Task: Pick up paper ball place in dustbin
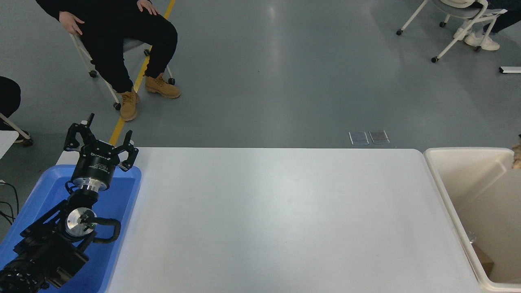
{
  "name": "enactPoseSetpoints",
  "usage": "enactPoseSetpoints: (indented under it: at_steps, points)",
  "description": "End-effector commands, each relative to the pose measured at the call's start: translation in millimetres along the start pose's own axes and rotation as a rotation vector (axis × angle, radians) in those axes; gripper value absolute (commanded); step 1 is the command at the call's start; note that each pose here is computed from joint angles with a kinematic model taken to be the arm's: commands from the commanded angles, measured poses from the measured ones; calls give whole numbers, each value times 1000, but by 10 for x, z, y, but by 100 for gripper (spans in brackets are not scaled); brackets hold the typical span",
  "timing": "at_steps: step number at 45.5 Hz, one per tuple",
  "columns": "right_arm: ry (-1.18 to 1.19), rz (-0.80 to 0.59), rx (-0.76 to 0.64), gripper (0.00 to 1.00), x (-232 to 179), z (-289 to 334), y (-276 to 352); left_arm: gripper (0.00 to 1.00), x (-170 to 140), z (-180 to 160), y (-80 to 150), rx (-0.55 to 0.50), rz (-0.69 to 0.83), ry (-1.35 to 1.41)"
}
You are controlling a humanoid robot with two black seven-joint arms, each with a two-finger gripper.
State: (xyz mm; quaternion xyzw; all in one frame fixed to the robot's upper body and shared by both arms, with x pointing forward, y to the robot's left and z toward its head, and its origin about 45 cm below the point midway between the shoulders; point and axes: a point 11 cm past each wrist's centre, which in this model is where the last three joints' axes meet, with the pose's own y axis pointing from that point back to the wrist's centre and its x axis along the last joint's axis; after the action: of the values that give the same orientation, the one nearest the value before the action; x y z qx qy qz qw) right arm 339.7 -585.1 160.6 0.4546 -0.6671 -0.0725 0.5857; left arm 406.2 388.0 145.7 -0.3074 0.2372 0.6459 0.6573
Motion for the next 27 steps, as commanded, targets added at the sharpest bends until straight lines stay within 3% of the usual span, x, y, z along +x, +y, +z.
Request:
enactPoseSetpoints:
  at_steps: [1, 12, 16, 20, 23, 27]
  points:
    - [-20, -2, -57, 0, -385, 406, -125, 99, 0, 2, -1, -1, 0, 0]
    - [-21, -20, -79, 3, -596, 570, -155, 99, 0, 2, -1, -1, 0, 0]
    - [-31, 3, -77, 53, -580, 559, -156, 99, 0, -1, 0, 0, 0, 0]
    - [-15, 38, -76, 73, -540, 557, -155, 99, 0, 2, -1, -1, 0, 0]
    - [-13, 59, -72, 99, -514, 547, -154, 99, 0, 2, -1, -1, 0, 0]
    - [-11, 60, -74, 100, -516, 551, -153, 99, 0, 2, -1, -1, 0, 0]
